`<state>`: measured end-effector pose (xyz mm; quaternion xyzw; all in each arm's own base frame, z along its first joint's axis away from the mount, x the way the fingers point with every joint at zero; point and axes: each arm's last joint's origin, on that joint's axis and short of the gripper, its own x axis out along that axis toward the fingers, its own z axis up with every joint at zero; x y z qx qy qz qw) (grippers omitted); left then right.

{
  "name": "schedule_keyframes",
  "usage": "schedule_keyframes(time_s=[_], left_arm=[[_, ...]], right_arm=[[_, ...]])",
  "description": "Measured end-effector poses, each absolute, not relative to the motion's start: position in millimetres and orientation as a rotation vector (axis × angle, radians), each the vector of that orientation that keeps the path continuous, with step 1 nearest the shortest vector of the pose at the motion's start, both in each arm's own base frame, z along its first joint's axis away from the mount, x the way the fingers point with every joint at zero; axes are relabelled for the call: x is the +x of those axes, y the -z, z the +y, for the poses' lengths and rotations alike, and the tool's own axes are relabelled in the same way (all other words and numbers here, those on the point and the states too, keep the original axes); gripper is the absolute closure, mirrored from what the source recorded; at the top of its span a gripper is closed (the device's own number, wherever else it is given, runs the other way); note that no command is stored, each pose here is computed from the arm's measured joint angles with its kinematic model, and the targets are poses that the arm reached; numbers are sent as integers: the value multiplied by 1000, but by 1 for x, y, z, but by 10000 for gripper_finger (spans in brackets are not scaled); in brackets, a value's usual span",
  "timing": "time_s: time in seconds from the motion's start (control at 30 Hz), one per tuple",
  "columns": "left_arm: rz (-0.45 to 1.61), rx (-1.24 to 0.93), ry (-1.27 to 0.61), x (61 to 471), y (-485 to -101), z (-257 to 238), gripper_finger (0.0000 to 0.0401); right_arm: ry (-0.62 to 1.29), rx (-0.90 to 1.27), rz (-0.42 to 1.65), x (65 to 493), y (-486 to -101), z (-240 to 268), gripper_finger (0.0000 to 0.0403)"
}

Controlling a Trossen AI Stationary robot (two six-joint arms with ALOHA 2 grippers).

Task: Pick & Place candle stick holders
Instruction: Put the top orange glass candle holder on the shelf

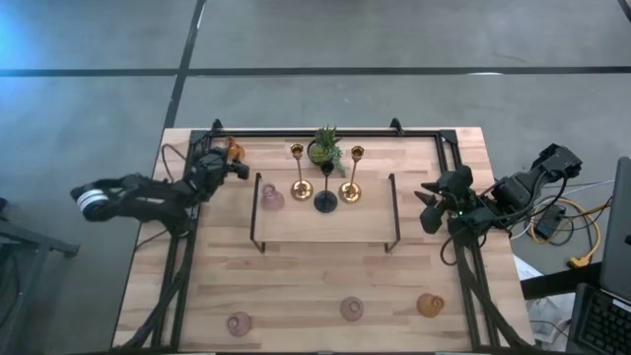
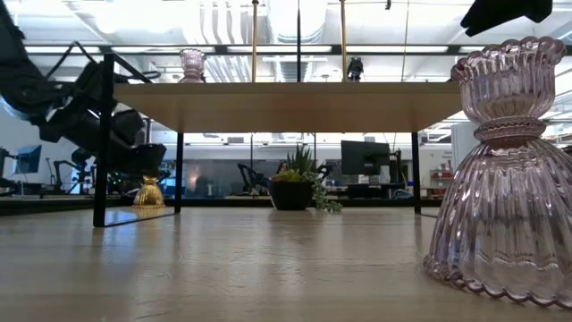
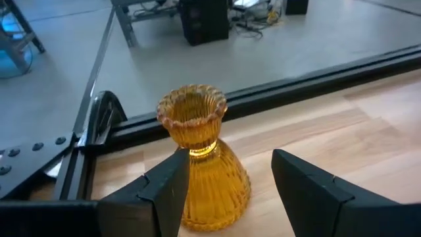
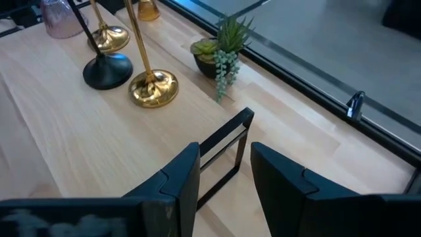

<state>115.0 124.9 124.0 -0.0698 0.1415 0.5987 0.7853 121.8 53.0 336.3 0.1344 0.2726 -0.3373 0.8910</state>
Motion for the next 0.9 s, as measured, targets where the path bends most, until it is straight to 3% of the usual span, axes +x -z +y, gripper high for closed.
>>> schedule_keyframes(time_s=[0.3, 0.9], left_arm=[[326, -177, -1367, 120, -117, 134, 183], [155, -311, -1501, 127, -119, 142, 183]], right_arm=[[696, 278, 573, 122, -336, 53, 274], [694, 259, 574, 122, -336, 53, 271]])
